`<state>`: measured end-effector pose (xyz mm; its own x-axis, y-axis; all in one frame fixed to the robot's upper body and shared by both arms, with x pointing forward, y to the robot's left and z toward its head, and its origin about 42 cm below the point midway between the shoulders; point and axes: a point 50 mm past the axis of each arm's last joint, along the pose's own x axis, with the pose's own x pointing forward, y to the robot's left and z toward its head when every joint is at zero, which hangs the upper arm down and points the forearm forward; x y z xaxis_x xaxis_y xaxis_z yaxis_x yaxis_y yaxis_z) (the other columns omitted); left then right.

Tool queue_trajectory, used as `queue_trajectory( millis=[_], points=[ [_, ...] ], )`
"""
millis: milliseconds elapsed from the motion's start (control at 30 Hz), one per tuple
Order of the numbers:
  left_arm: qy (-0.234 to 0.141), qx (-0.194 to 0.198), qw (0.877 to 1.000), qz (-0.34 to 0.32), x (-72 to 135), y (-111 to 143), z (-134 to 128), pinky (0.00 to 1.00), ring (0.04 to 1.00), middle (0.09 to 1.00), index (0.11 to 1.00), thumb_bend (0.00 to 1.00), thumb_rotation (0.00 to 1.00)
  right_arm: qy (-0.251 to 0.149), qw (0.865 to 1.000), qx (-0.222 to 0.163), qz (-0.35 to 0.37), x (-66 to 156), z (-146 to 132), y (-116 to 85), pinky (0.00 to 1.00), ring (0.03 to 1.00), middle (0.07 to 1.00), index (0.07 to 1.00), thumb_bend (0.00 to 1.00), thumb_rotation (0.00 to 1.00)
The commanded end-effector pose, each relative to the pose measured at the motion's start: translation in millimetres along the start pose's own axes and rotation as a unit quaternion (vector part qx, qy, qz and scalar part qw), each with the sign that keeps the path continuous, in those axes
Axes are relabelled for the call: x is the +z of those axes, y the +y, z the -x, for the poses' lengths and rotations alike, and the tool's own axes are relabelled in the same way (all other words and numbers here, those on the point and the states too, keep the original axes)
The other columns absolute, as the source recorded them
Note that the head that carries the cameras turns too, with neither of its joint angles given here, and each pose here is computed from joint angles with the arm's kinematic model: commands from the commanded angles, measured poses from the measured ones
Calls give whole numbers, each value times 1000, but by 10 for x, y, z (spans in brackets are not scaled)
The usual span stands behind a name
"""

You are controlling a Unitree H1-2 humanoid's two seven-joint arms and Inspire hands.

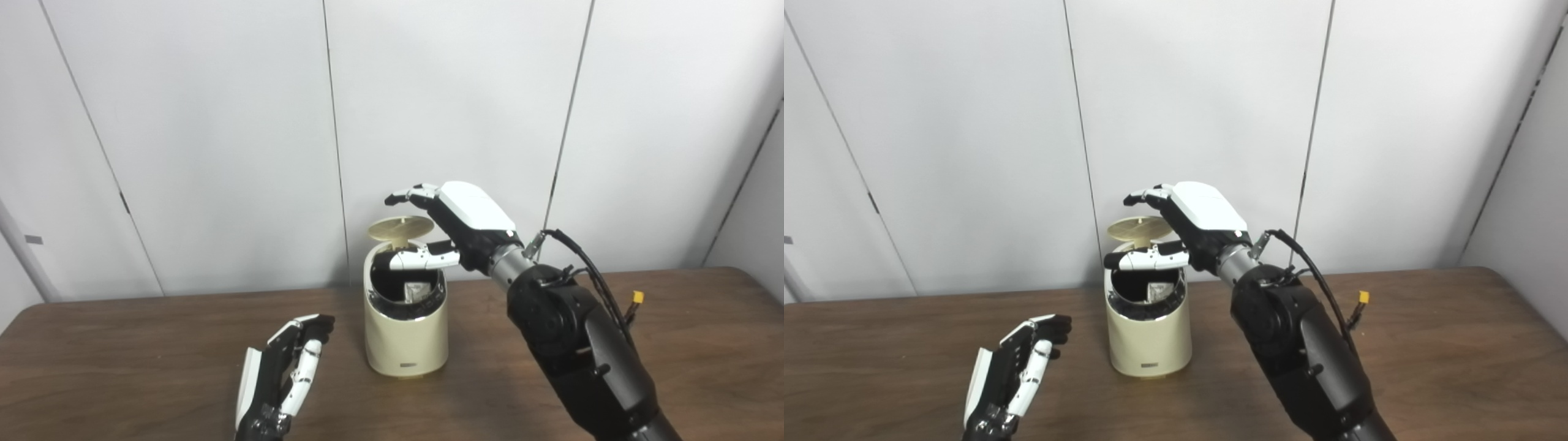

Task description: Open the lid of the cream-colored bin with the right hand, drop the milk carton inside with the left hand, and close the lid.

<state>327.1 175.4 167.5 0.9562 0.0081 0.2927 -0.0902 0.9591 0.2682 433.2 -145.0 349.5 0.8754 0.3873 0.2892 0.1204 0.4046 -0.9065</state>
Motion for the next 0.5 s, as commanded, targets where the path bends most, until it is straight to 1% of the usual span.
queue_trajectory(
  millis=[0, 133, 300, 467],
  points=[
    [-49, 8, 999, 8, 211, -8, -116, 619, 681, 696, 697, 338, 841, -17, 999, -39, 12, 137, 4, -198, 880, 894, 819, 796, 718, 857],
    [-59, 10, 998, 19, 263, -8, -117, 629, 686, 697, 695, 354, 870, -5, 999, -35, -4, 151, 97, -175, 868, 903, 838, 797, 740, 859],
    [-77, 18, 996, 30, 323, -10, -123, 622, 673, 683, 680, 345, 853, -2, 999, -32, -12, 108, 175, -101, 887, 894, 825, 784, 727, 841],
    [-80, 23, 996, 26, 344, 13, -126, 618, 665, 680, 679, 340, 860, -3, 999, -29, -19, 101, 236, -38, 882, 875, 800, 769, 727, 829]
  ],
)
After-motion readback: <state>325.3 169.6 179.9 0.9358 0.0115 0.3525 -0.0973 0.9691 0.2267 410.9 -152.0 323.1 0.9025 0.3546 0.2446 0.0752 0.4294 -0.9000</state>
